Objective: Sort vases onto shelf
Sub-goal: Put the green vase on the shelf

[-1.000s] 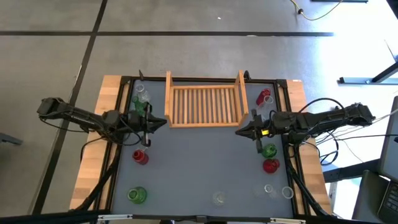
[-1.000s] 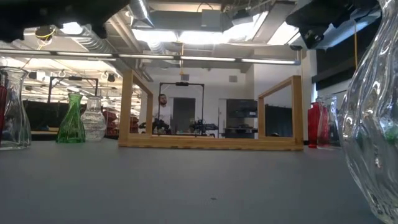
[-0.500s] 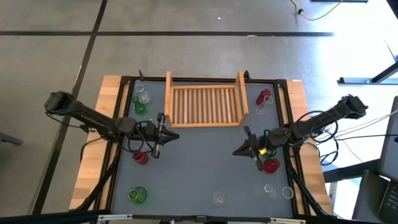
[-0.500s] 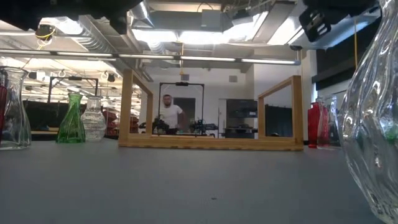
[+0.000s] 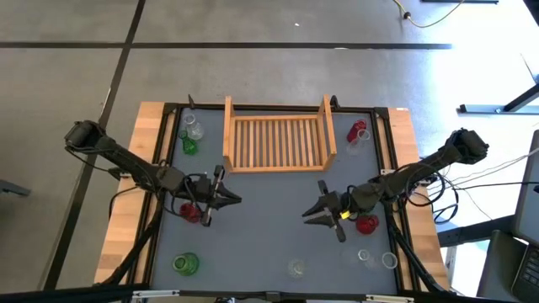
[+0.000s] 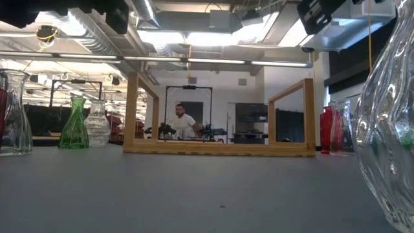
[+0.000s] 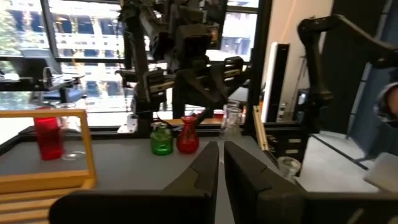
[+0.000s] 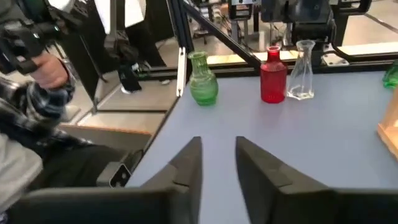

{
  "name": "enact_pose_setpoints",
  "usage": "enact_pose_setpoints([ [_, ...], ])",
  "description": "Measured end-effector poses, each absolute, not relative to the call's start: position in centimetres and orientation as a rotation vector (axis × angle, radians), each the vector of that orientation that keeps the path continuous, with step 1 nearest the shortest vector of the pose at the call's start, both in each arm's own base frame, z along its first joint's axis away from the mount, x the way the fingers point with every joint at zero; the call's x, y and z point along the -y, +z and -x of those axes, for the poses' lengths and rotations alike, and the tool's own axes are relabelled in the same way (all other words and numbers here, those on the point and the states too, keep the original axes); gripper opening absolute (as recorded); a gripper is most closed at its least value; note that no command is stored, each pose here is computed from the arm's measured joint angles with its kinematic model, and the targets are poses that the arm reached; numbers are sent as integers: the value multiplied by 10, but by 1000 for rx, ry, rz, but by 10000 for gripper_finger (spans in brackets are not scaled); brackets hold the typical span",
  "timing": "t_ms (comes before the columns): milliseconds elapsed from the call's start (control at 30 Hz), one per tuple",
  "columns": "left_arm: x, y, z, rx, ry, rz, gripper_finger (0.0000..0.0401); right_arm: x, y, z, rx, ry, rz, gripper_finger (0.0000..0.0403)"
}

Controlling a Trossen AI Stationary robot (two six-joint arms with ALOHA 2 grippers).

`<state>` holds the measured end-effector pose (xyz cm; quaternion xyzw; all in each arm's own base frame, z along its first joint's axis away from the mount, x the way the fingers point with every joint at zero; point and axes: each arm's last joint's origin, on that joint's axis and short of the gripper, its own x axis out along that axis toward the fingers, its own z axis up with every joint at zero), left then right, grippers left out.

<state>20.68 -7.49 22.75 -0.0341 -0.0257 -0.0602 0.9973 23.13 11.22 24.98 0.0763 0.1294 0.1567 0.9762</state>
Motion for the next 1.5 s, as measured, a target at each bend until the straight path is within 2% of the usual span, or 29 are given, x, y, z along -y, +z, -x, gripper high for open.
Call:
enact_pose_setpoints([
  [200,75,227,-207,52,-90,69,21,-111,280,-231,-537,257,-64,175],
  [333,75,228,-207,51,-94,87,21,-105,297,-219,-760,169,-89,199],
  [467,75,228,-207,57,-115,56,21,-96,303,-205,-905,12,-157,203],
  [700,74,231,-207,97,-109,-62,21,-83,291,-178,-1126,-224,-300,204],
  [1033,72,234,-206,123,-37,-80,23,-73,285,-158,-1283,-496,-438,204],
  [1233,66,234,-208,119,27,-60,59,-71,284,-148,-1389,-591,-498,204],
  [1500,66,234,-208,119,-24,-41,101,-69,268,-145,-1431,-611,-477,204],
])
